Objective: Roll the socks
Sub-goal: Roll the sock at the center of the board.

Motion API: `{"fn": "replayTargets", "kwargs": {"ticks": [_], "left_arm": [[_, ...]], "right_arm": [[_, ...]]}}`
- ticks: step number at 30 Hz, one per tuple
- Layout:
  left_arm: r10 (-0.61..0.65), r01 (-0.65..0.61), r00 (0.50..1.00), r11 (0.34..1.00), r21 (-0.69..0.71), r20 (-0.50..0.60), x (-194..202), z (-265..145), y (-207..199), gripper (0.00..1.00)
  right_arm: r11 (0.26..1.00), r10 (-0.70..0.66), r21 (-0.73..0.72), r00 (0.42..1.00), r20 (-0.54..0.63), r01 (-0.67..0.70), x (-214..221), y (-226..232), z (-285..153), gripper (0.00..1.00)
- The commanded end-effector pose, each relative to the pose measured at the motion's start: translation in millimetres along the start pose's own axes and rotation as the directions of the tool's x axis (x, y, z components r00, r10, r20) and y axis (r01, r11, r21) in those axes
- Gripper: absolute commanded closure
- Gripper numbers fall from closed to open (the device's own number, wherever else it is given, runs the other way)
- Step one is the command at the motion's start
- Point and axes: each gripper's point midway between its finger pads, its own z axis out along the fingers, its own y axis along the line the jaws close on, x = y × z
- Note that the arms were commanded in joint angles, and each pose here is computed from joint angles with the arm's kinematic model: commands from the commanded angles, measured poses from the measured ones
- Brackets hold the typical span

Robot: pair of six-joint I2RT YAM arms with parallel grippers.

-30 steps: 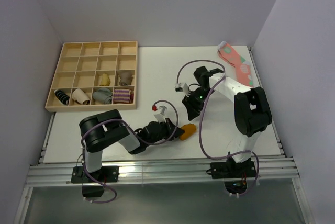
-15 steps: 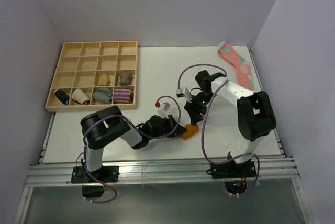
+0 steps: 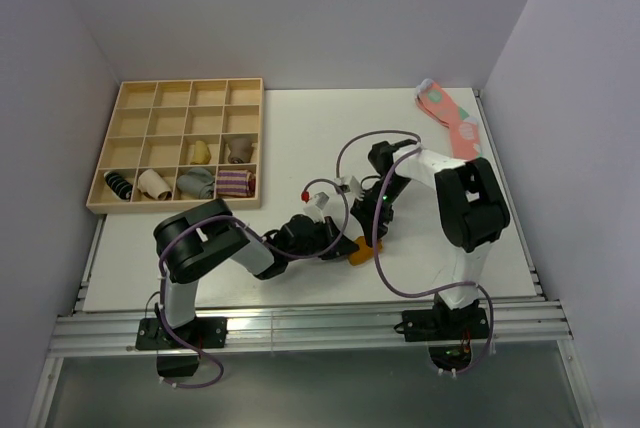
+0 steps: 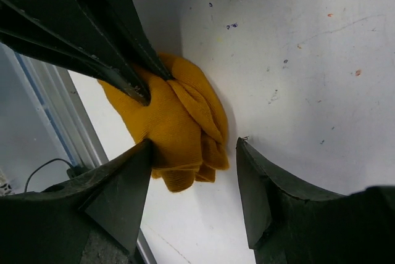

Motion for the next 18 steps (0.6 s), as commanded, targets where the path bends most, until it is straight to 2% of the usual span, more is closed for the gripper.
{"fn": "replayTargets", "kwargs": {"ticks": [1,7,8,13,18], "left_arm": [[-0.025,-0.061,0.980,0.908,-0.414,-0.199,59.8,-34.0,122.9,1.00],[-0.034,-0.049,0.982,0.904,-0.424,-0.186,57.1,-33.1,125.3,1.00],[-0.035,-0.046,0.983,0.904,-0.424,-0.181,56.5,-32.9,125.2,1.00],[-0.034,-0.036,0.986,0.912,-0.408,-0.163,53.2,-29.0,121.5,1.00],[0.001,-0.060,0.989,0.917,-0.393,-0.148,49.1,-26.3,118.7,1.00]], "right_arm": [[0.999,0.007,-0.035,1.000,-0.023,-0.008,-1.9,3.0,-0.5,0.37],[0.997,0.065,-0.039,0.997,-0.048,-0.067,1.5,-2.3,5.0,0.41],[0.995,0.078,-0.054,0.995,-0.063,-0.081,4.4,-1.8,8.4,0.48],[0.989,0.121,-0.074,0.989,-0.084,-0.127,6.8,-2.3,13.2,0.70],[0.982,0.184,-0.026,0.979,-0.088,-0.186,4.0,-13.3,14.1,0.85]]}}
